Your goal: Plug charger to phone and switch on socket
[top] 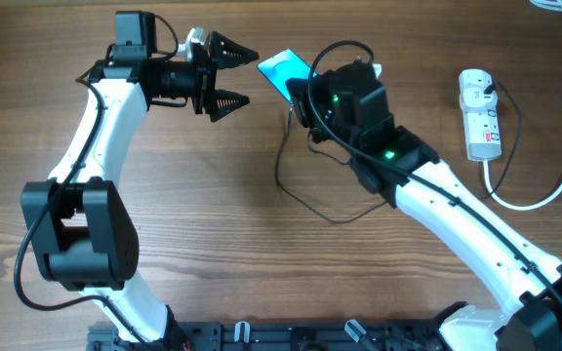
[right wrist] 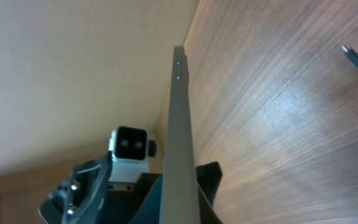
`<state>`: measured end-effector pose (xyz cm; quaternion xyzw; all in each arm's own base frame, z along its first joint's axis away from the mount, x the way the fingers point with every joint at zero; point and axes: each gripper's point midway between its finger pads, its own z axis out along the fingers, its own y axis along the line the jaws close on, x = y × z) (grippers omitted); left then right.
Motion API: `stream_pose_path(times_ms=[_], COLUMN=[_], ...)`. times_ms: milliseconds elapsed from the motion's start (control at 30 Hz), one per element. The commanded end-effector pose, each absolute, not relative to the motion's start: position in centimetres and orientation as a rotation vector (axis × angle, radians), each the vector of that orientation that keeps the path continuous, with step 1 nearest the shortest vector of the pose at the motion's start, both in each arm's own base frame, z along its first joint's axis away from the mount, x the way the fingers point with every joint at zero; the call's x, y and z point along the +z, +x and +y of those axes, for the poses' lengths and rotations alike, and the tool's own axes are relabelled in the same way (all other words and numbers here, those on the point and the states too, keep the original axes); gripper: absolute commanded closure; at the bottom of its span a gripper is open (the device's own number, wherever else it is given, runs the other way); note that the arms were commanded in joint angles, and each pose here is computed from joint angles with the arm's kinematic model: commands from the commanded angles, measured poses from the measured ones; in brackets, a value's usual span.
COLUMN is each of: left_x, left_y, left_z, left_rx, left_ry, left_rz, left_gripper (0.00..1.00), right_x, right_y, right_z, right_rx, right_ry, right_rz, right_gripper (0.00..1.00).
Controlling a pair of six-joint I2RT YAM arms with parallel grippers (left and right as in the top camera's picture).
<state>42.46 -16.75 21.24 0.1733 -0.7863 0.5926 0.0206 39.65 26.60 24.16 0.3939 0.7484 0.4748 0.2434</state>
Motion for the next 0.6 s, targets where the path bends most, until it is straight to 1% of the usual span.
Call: stream_pose_path(times_ms=[0, 33, 67, 100, 167, 233, 367, 500, 533, 567], left_x=[22.2, 22.3, 22.3, 22.4, 22.4, 22.4, 22.6, 22.3, 22.1, 22.0], left_y=[43.0, 43.0, 43.1, 43.2, 43.2, 43.2, 43.5, 43.6, 43.7, 43.7], left_z=[-16.5, -16.5, -16.5, -16.5, -16.5, -16.5, -16.5, -16.6, -16.8, -16.9], left_rx=[1.8, 1.793, 1.787, 1.783, 1.776, 1.768, 1.77, 1.753, 1.731, 1.72], left_ry=[0.675, 0.699, 0.731, 0.75, 0.772, 0.792, 0.826, 0.847, 0.884, 0.902], left_rz=[-2.422, -2.405, -2.382, -2.367, -2.35, -2.335, -2.309, -2.314, -2.302, -2.297], left_gripper=[0.16, 0.22, 0.26, 0.27, 0.35, 0.35, 0.44, 0.5, 0.53, 0.55], right_x=[25.9, 25.7, 25.5, 25.2, 25.0, 24.7, 24.3, 25.3, 25.3, 25.3], right_y=[40.8, 40.9, 41.1, 41.2, 41.2, 41.1, 40.7, 40.4, 40.3, 40.2], right_z=[25.9, 26.3, 26.9, 27.5, 29.0, 29.9, 31.0, 32.1, 32.4, 32.5], right_rx=[1.299, 1.307, 1.318, 1.329, 1.361, 1.376, 1.391, 1.459, 1.474, 1.475], right_ry=[1.214, 1.206, 1.197, 1.188, 1.158, 1.143, 1.124, 1.086, 1.075, 1.073], right_rz=[1.871, 1.871, 1.872, 1.873, 1.879, 1.885, 1.905, 1.892, 1.903, 1.906], right_gripper=[0.96, 0.96, 0.96, 0.96, 0.96, 0.95, 0.96, 0.96, 0.95, 0.96])
